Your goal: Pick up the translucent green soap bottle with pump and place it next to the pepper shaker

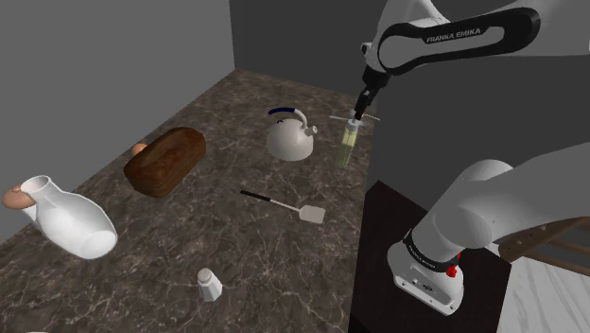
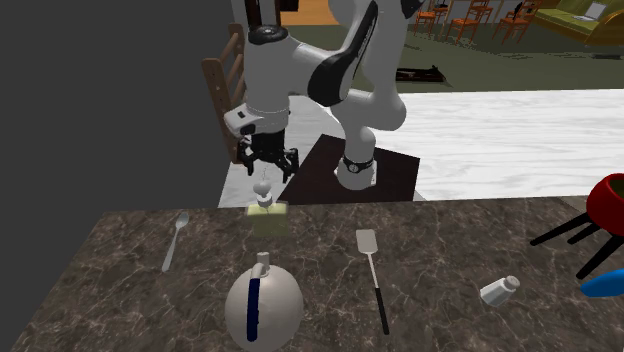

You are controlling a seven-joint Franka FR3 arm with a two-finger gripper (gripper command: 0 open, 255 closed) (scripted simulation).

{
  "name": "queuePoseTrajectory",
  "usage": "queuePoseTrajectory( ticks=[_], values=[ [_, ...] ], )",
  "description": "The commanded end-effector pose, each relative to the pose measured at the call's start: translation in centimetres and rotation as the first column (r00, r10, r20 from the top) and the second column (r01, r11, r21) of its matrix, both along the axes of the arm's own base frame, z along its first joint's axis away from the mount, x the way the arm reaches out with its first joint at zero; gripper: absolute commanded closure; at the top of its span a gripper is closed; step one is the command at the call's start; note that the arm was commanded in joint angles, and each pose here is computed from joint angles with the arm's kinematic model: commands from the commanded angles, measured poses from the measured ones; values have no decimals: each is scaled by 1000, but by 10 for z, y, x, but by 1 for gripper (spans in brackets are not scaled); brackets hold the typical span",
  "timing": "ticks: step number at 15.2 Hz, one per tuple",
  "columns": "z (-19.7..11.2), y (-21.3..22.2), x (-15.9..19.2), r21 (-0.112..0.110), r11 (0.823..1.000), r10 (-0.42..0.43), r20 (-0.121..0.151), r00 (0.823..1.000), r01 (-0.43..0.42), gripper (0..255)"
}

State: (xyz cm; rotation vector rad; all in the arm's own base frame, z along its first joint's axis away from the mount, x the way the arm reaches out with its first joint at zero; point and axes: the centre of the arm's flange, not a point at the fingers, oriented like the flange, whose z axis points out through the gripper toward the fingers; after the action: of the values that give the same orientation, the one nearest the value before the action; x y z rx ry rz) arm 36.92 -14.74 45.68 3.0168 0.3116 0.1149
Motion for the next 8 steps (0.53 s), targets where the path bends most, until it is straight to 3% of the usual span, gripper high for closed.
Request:
queuePoseTrajectory(
  ticks=[1, 8],
  values=[
    [-11, -9, 8, -5, 1000, 11, 7, 1000, -11, 0],
    [-45, -13, 11, -5, 1000, 11, 7, 1000, -11, 0]
  ],
)
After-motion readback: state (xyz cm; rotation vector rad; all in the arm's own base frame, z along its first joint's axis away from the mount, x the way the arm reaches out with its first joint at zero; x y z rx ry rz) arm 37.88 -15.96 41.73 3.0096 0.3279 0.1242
